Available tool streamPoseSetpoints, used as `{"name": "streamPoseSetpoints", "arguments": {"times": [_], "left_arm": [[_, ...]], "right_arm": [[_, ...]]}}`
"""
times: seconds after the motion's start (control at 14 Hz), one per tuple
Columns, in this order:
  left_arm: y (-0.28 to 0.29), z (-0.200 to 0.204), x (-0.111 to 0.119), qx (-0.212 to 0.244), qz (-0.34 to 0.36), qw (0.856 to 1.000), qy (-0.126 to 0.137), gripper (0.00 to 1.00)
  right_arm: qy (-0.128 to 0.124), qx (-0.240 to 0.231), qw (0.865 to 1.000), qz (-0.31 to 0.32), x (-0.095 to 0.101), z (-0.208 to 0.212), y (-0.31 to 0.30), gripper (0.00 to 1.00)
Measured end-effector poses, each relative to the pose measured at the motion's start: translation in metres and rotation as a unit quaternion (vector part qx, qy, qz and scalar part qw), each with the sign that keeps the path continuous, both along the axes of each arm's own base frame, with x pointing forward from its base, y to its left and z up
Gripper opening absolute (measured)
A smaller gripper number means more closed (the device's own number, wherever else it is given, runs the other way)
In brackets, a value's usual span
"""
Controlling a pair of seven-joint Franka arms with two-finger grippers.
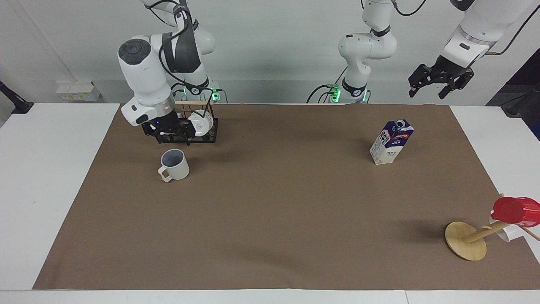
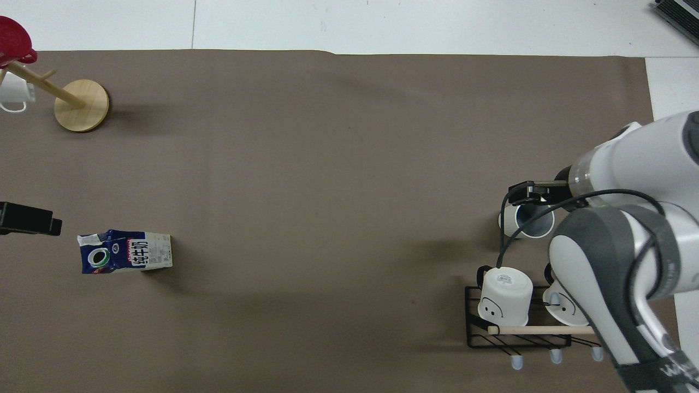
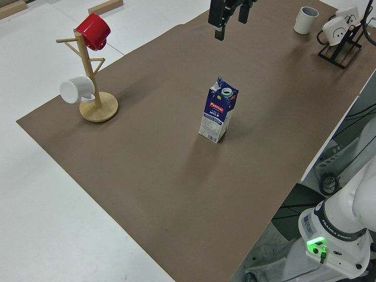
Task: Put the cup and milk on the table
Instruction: 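Reach the right gripper down and grasp the white mug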
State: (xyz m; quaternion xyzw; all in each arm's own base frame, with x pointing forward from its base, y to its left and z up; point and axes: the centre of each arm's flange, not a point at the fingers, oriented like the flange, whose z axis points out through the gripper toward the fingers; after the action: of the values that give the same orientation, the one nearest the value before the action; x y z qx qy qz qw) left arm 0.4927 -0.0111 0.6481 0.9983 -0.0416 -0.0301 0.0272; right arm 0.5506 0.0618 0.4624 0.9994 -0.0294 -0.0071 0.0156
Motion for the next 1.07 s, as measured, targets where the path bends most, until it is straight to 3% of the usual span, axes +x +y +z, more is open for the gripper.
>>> {"name": "streamPoseSetpoints", "arguments": {"times": [0.29, 0.57, 1.07], "left_arm": [[0.0, 0.0, 0.0, 0.0, 0.0, 1.0, 0.0, 1.0], [-0.001, 0.0, 0.0, 0.0, -0.001, 1.0, 0.0, 1.0], [-0.001, -0.002, -0.002, 0.0, -0.002, 1.0, 0.001, 1.0]], "right_arm": [[0.008, 0.0, 0.999, 0.035, -0.002, -0.053, 0.003, 1.0], [0.001, 0.001, 0.999, 0.042, -0.014, -0.092, 0.002, 1.0], [0.005, 0.001, 0.998, 0.057, -0.023, -0.121, -0.004, 1.0]]}}
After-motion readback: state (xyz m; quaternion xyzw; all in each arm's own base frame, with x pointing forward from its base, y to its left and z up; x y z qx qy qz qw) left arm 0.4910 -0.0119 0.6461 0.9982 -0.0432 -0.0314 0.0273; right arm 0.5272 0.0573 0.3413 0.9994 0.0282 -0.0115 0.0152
